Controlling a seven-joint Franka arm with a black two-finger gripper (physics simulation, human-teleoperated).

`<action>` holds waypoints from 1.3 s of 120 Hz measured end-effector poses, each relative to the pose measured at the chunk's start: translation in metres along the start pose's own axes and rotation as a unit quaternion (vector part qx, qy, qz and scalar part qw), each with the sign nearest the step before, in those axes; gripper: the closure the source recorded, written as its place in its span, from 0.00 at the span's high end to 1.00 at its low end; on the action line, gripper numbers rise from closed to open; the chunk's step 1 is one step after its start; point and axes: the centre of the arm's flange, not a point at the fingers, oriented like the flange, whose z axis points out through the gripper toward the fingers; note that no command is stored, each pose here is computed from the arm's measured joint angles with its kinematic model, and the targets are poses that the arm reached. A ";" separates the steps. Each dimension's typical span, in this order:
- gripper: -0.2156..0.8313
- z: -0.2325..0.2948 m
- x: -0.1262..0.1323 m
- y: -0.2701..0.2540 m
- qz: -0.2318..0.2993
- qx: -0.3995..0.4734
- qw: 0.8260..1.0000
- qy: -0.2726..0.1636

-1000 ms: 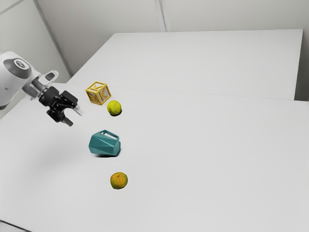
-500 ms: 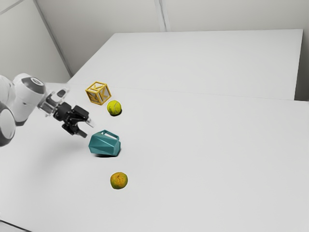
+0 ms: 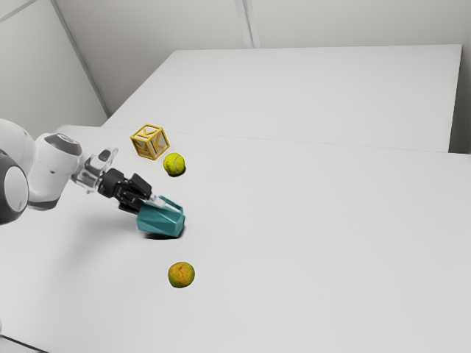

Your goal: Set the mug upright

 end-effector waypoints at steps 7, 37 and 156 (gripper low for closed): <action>0.26 -0.001 0.000 0.002 0.006 -0.002 1.000 0.001; 0.10 -0.005 -0.001 0.029 0.039 -0.020 0.999 -0.006; 0.05 0.072 0.010 0.191 0.236 0.403 0.879 -0.094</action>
